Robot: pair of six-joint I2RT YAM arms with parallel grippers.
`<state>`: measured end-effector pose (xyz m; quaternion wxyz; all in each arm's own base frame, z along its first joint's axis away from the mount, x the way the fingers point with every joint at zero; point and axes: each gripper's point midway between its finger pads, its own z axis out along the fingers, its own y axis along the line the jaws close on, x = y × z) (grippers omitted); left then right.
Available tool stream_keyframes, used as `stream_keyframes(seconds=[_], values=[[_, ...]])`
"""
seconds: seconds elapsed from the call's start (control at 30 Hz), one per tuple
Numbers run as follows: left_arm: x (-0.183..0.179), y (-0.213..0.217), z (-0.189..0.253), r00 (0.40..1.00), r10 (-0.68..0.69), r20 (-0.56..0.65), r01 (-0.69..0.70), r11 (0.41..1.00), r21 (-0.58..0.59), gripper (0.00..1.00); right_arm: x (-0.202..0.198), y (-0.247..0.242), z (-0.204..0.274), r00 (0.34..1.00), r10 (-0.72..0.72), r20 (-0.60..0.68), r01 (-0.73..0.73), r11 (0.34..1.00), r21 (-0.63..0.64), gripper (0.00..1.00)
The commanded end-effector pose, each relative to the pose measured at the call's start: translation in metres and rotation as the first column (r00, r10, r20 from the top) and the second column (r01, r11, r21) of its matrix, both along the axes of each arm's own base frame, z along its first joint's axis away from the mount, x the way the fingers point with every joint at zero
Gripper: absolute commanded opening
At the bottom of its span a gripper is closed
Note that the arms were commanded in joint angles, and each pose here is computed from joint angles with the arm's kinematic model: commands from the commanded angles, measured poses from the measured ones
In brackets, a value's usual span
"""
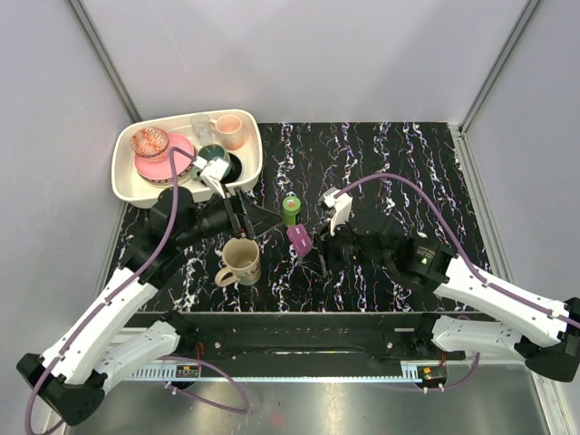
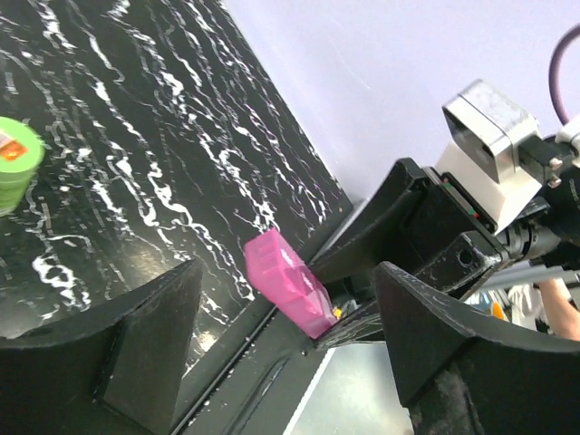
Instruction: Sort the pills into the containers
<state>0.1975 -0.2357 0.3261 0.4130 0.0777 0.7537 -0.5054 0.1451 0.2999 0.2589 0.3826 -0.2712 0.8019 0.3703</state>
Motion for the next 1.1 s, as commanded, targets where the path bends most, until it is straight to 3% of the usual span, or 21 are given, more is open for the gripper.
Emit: stream_keyframes(seconds=[0.0, 0.37, 0.67, 0.77, 0.8, 0.9, 1.0, 1.07], values=[[-0.013, -0.027, 0.022, 0.993, -0.105, 0.052, 0.108, 0.992, -0.067, 0.81, 0.002, 0.000, 0.025, 0.999, -0.014, 0.051, 0.011, 0.998, 0.055, 0.00], [-0.010, -0.057, -0.005, 0.991, -0.132, -0.026, 0.131, 0.991, -0.012, 0.72, -0.006, -0.003, 0.036, 0.998, -0.009, 0.064, 0.003, 0.996, 0.095, 0.00], [-0.010, -0.065, -0.006, 0.987, -0.151, -0.056, 0.148, 0.987, -0.060, 0.63, -0.004, -0.004, 0.034, 0.997, -0.026, 0.078, 0.019, 0.996, 0.092, 0.00], [-0.014, -0.068, -0.006, 0.982, -0.176, -0.063, 0.171, 0.983, -0.072, 0.53, -0.002, -0.005, 0.034, 0.996, -0.038, 0.084, 0.030, 0.995, 0.093, 0.00], [-0.015, -0.069, -0.007, 0.981, -0.183, -0.066, 0.178, 0.981, -0.075, 0.45, -0.001, -0.006, 0.035, 0.995, -0.046, 0.089, 0.037, 0.995, 0.094, 0.00], [-0.019, -0.070, -0.010, 0.978, -0.197, -0.073, 0.192, 0.978, -0.076, 0.38, 0.002, -0.010, 0.037, 0.993, -0.069, 0.099, 0.058, 0.993, 0.103, 0.00], [-0.022, -0.071, -0.013, 0.976, -0.206, -0.077, 0.200, 0.977, -0.079, 0.38, 0.003, -0.012, 0.039, 0.991, -0.084, 0.105, 0.072, 0.991, 0.112, 0.00], [-0.025, -0.072, -0.016, 0.973, -0.216, -0.084, 0.209, 0.974, -0.083, 0.43, 0.002, -0.013, 0.040, 0.991, -0.085, 0.108, 0.072, 0.991, 0.114, 0.00]])
